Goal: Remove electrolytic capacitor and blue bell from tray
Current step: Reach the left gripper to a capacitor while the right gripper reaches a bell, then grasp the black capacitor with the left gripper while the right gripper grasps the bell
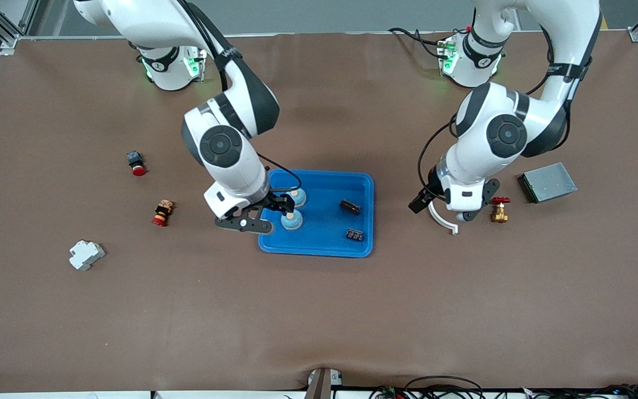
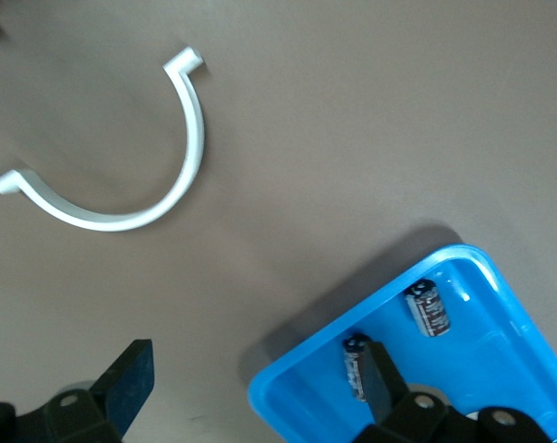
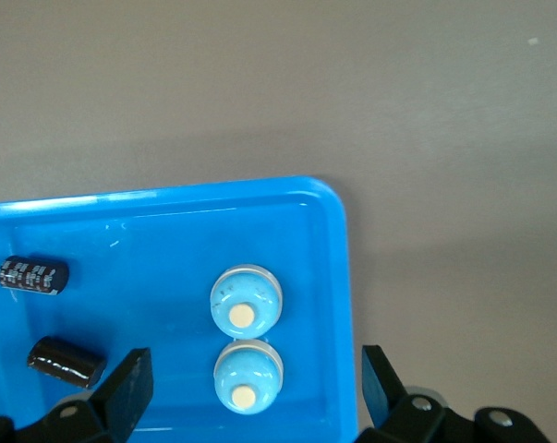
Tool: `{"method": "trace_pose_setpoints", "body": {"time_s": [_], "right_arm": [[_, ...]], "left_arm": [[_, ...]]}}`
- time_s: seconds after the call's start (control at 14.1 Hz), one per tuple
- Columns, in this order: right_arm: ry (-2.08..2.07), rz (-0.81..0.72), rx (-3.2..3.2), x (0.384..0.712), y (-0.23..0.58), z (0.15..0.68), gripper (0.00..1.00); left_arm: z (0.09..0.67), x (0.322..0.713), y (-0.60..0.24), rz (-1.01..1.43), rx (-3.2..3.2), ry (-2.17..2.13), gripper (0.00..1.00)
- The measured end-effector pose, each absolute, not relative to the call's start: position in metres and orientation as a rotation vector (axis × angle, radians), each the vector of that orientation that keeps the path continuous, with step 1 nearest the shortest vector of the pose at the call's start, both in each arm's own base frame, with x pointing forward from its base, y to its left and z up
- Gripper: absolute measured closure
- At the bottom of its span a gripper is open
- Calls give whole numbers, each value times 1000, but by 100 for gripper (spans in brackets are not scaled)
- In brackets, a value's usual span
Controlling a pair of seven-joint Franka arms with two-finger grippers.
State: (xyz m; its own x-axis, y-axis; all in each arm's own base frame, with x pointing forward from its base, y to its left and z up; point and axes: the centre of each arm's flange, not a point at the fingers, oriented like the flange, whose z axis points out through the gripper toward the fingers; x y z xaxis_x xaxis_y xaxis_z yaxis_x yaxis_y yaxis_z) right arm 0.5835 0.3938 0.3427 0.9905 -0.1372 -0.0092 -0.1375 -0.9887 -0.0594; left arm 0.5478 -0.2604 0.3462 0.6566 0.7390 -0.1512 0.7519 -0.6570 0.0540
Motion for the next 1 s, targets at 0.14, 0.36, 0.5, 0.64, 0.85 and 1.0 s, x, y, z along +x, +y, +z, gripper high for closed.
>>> {"method": "trace_pose_setpoints", "body": {"time_s": [0.14, 0.36, 0.5, 0.64, 0.85, 1.0], "right_arm": [[194, -18, -3067, 583, 405, 319, 0], [131, -31, -3072, 587, 407, 285, 0], [61, -27, -3083, 589, 405, 276, 0], [22, -22, -3091, 591, 402, 271, 0], [8, -20, -3095, 591, 402, 252, 0], [-2, -44, -3087, 592, 405, 232, 0]], "left_arm": [[328, 544, -279, -176, 2724, 1290, 0], [296, 539, -299, -199, 2698, 1341, 4], [281, 536, -308, -204, 2678, 1370, 7], [271, 535, -315, -198, 2643, 1412, 15], [254, 525, -340, -194, 2572, 1496, 26], [239, 517, -356, -198, 2541, 1530, 29]]}}
